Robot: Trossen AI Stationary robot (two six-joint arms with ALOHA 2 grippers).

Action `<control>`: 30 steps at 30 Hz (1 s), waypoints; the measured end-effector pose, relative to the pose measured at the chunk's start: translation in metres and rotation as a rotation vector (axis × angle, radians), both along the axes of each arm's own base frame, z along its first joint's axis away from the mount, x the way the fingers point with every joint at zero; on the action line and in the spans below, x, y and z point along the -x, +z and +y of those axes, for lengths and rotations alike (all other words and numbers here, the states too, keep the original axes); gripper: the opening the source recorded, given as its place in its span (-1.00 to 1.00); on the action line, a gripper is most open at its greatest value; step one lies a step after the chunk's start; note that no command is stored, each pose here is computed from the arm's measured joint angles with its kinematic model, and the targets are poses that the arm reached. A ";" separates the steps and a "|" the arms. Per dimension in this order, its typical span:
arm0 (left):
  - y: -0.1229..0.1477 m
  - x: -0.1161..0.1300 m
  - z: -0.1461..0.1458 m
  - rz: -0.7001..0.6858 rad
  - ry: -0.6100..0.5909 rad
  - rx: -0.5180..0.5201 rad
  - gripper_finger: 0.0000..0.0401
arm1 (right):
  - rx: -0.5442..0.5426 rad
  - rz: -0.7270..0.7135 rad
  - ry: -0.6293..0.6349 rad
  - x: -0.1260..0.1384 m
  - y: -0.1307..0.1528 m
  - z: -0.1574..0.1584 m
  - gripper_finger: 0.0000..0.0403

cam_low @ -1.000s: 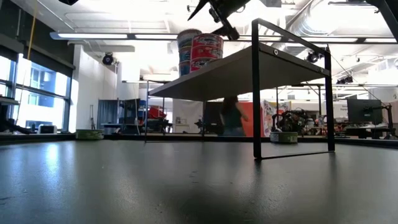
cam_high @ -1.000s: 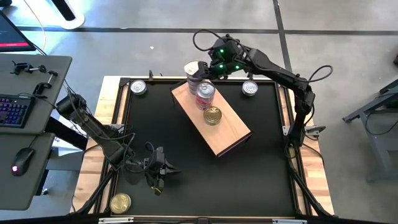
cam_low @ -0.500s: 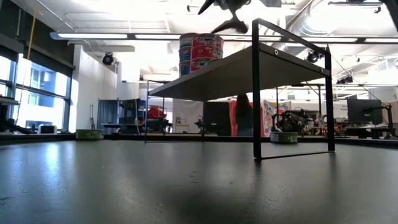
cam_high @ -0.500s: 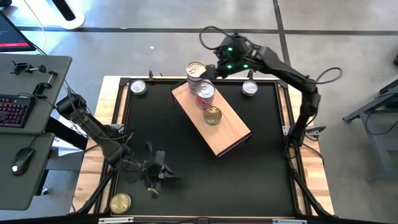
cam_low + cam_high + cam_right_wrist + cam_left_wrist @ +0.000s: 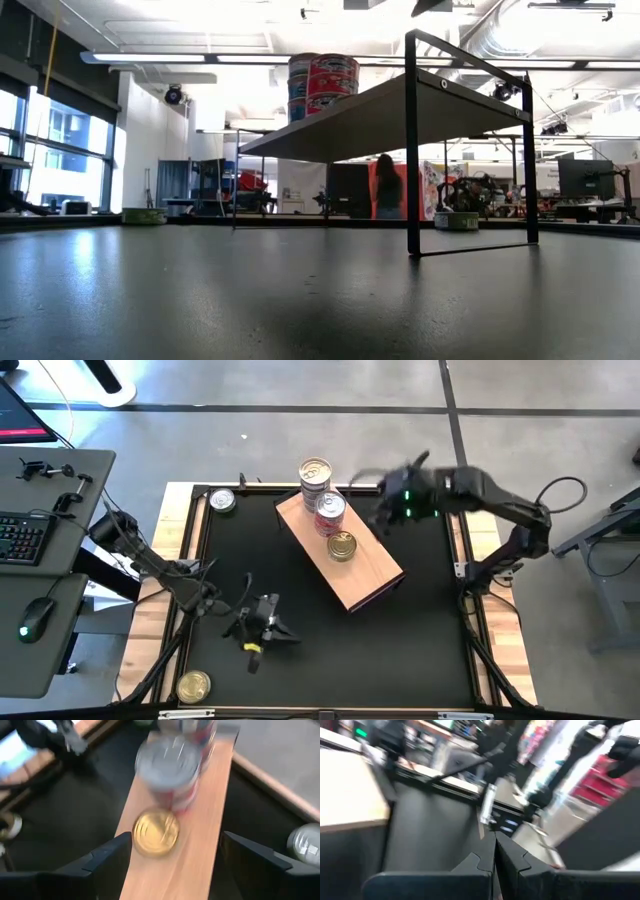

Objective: Stack canned seafood by type on shelf
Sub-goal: Stack the green tuna can on top of the green tuna can on the shelf

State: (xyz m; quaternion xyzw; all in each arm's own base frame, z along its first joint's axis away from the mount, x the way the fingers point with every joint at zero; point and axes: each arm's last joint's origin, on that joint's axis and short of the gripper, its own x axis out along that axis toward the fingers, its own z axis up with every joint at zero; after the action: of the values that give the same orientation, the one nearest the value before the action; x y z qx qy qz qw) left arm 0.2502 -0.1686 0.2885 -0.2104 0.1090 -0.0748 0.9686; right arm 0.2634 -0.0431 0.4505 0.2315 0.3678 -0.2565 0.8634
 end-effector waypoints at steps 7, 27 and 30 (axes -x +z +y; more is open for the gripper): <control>0.009 0.004 0.010 0.047 -0.274 0.084 -1.00 | -0.087 0.164 0.074 -0.004 -0.055 0.059 0.47; -0.066 0.142 -0.083 0.692 -0.248 -0.034 -1.00 | -0.359 0.002 -0.081 0.047 -0.190 0.240 -0.98; -0.077 0.151 -0.081 0.863 -0.192 -0.001 -1.00 | -0.383 -0.017 -0.074 0.050 -0.207 0.246 -0.97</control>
State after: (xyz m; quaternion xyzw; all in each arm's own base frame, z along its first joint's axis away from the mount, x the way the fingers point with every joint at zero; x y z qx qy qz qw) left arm 0.0992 -0.2494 0.2117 -0.2111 0.5224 -0.0700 0.8232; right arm 0.2130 0.2032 0.2436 0.4071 0.3936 -0.2114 0.7966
